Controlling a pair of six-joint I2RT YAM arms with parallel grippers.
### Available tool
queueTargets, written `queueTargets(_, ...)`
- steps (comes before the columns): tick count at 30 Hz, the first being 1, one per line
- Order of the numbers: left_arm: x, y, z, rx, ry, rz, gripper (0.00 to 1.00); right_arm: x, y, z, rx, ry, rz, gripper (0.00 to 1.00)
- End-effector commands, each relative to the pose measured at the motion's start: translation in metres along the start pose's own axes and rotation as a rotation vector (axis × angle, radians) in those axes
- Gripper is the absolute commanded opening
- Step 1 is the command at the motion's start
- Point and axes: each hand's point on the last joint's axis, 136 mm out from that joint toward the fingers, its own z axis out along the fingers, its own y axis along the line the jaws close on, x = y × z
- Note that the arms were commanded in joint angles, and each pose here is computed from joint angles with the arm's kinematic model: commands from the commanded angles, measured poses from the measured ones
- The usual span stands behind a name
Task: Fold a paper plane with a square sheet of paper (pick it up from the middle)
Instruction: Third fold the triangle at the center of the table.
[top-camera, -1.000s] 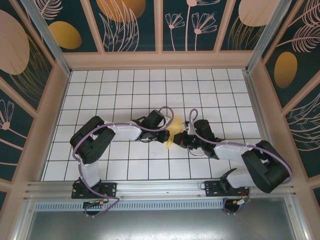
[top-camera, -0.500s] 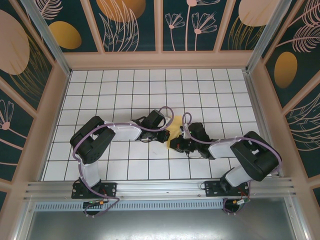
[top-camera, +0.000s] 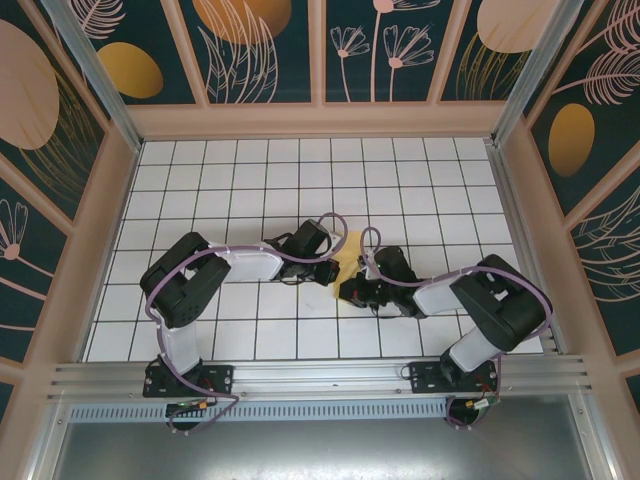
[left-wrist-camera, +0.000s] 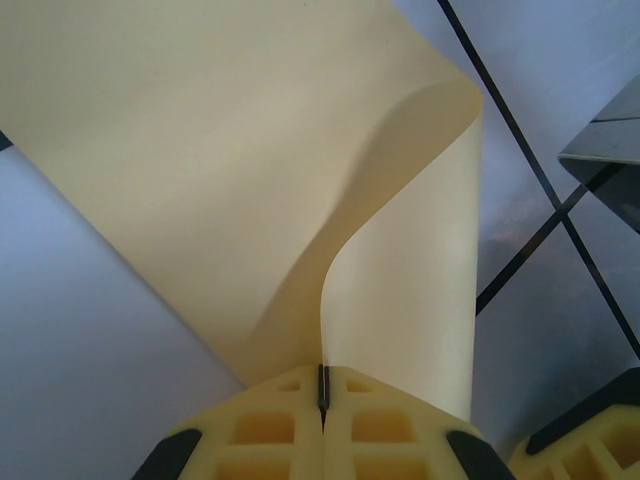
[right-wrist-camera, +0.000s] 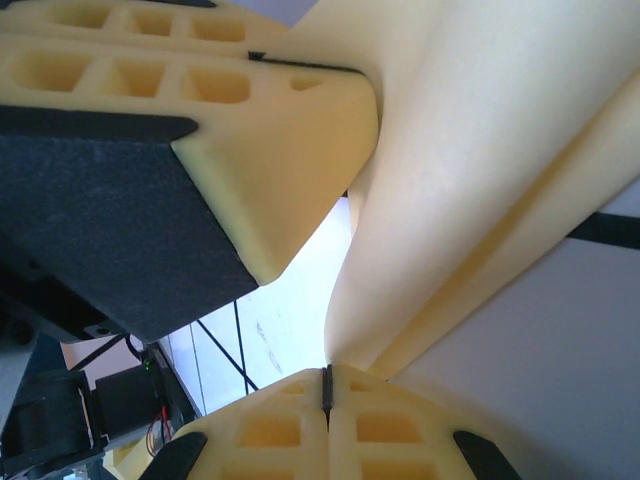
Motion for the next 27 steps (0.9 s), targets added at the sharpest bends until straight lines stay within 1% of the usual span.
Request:
queueTargets(1, 0.026, 0.018, 0.011, -0.051, 0.081, -0.023, 0.07, -0.004, 0.01, 0.003, -0.034, 0.002, -0.045, 0.0)
queueTargets(8, 0.026, 0.018, 0.011, -0.05, 0.082, -0.023, 0.07, -0.006, 0.011, 0.002, -0.026, -0.01, -0.051, 0.0)
queueTargets(12, 0.026, 0.019, 0.011, -0.052, 0.082, -0.024, 0.07, -0.005, 0.007, 0.005, -0.018, 0.004, -0.039, 0.0)
queueTargets(18, 0.026, 0.018, 0.011, -0.051, 0.081, -0.024, 0.07, -0.004, -0.006, 0.006, 0.043, 0.011, -0.012, 0.0)
queueTargets(22, 0.025, 0.018, 0.01, -0.049, 0.08, -0.022, 0.07, -0.005, 0.005, 0.002, 0.021, 0.004, -0.032, 0.0)
queueTargets(27, 0.025, 0.018, 0.011, -0.047, 0.081, -0.023, 0.07, -0.012, 0.022, -0.006, -0.012, -0.033, -0.079, 0.0)
